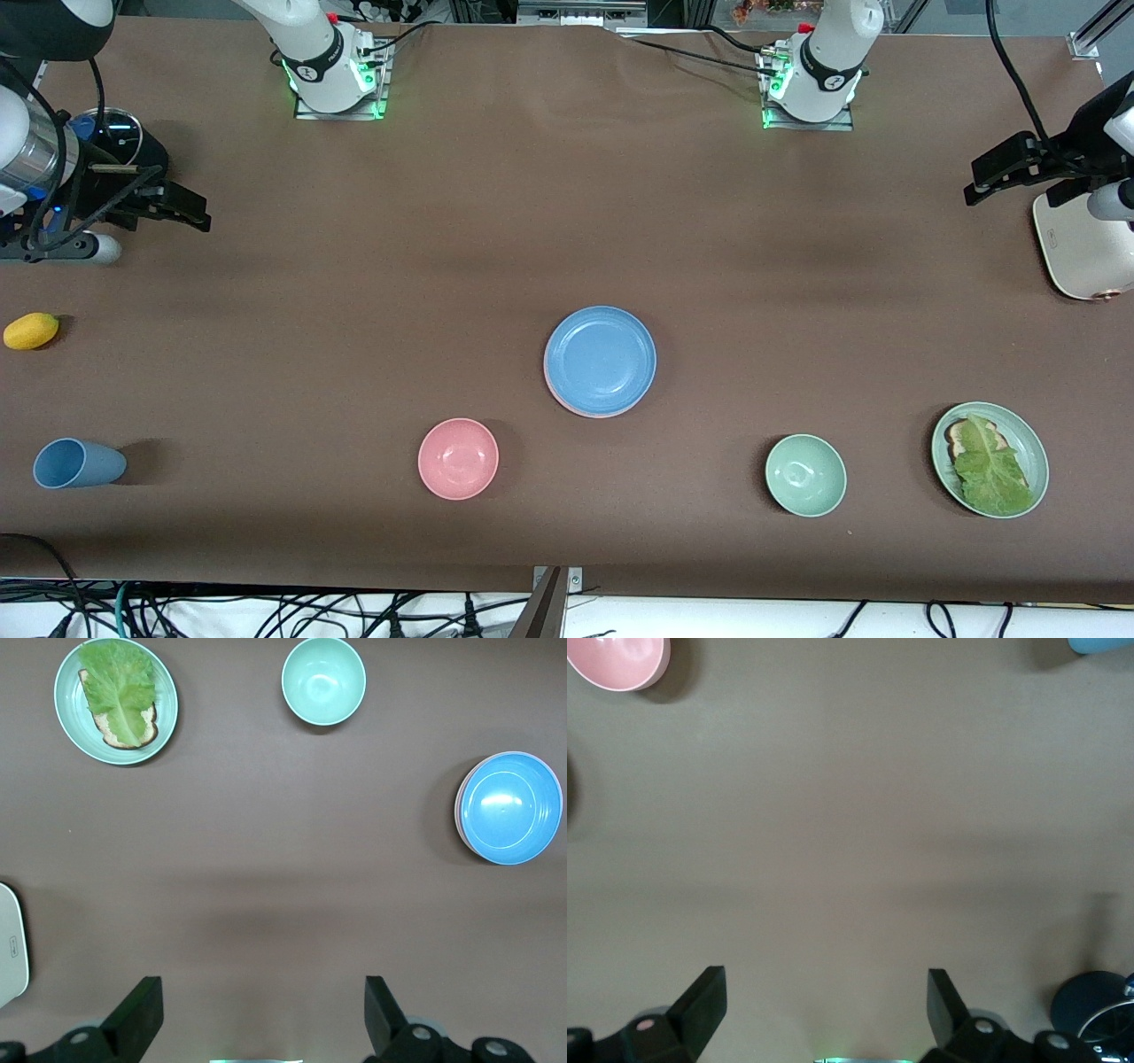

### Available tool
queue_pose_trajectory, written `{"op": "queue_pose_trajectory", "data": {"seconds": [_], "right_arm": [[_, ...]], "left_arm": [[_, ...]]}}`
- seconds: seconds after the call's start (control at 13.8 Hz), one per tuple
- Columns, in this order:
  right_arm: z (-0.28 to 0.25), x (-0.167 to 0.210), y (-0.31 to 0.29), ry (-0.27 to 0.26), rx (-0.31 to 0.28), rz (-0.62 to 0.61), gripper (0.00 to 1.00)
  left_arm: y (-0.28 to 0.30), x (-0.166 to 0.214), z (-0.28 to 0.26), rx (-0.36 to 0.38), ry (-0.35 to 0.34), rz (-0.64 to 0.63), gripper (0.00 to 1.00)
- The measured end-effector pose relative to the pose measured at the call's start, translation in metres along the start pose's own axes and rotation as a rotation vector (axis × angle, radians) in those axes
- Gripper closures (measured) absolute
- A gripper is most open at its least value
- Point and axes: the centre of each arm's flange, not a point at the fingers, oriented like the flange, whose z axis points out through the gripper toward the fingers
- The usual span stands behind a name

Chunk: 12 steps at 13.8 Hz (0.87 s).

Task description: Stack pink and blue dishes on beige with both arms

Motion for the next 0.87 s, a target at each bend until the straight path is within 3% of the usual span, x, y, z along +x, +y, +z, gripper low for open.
{"op": "queue_pose_trajectory", "data": {"seconds": [0.51,0.87], "right_arm": [[-0.026,0.000,0.001,0.044,-0.010,0.001,0.00],[-0.022,0.004,0.001,0.040,-0.013,0.002,0.00]], "left_arm": [[0.000,0.001,0.001,0.000,-0.001,0.000,0.00],[0.000,0.001,0.001,0.000,-0.001,0.000,0.00]]}}
